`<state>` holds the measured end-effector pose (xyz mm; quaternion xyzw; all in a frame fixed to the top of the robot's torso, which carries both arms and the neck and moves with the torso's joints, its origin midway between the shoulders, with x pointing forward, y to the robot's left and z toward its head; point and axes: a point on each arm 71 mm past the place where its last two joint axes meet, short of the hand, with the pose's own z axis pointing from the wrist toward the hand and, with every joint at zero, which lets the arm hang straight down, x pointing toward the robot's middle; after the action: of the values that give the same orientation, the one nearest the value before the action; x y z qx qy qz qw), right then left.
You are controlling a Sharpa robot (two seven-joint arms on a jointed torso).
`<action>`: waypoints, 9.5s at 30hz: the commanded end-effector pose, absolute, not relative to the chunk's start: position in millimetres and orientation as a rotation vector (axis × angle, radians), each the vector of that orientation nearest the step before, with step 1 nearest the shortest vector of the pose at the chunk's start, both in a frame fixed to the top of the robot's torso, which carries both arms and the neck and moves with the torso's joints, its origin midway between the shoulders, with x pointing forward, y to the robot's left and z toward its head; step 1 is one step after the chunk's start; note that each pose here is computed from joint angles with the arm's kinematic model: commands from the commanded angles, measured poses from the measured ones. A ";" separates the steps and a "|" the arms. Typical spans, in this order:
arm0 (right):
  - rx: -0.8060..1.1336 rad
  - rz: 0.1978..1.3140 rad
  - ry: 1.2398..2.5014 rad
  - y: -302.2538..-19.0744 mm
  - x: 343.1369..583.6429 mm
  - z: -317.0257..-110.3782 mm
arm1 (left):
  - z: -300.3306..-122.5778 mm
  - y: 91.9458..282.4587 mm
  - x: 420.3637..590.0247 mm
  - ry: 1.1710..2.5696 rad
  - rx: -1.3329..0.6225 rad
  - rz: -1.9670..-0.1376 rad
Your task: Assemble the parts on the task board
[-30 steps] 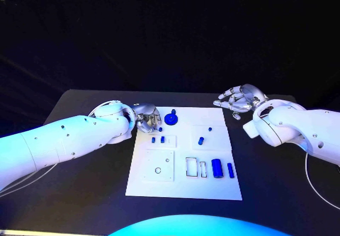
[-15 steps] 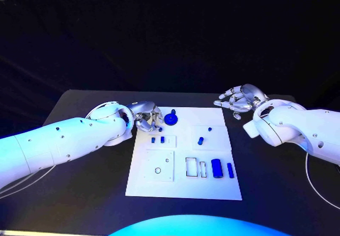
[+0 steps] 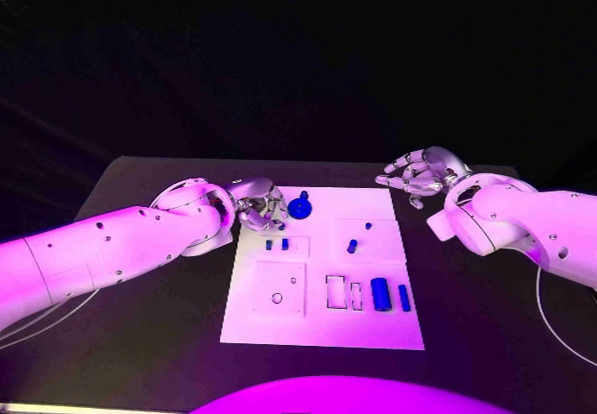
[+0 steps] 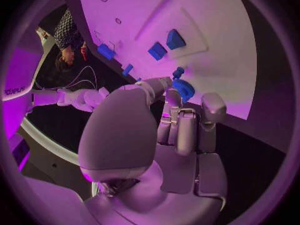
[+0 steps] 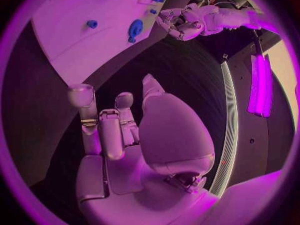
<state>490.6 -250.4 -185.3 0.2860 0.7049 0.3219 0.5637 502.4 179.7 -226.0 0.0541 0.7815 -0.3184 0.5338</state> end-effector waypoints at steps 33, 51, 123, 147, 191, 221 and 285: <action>0.652 0.767 1.658 -248.5 490.4 -185.5 | -234.2 174.4 504.4 1.919 0.136 -0.748; 0.654 0.765 1.658 -249.8 490.0 -186.2 | -236.1 176.7 504.4 1.945 0.139 -0.735; 0.655 0.766 1.667 -251.5 491.5 -187.2 | -226.1 183.5 508.2 1.840 -0.034 -0.878; -0.072 0.631 1.757 -226.7 484.0 -189.8 | -195.8 232.6 497.2 1.586 -0.853 -1.337; -0.339 0.390 1.780 -195.5 475.7 -230.8 | -181.4 238.1 485.0 1.350 -1.090 -1.608; -0.317 0.407 1.807 -190.6 477.7 -239.4 | -182.5 238.6 485.3 1.377 -1.068 -1.593; -0.263 0.485 1.679 -187.4 457.7 -212.1 | -184.8 243.1 487.1 1.407 -1.044 -1.549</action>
<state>459.5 -189.9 -214.6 -0.1142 0.7392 0.2087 0.6301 486.9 244.8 -186.0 -0.4152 0.5544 -0.6069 0.3898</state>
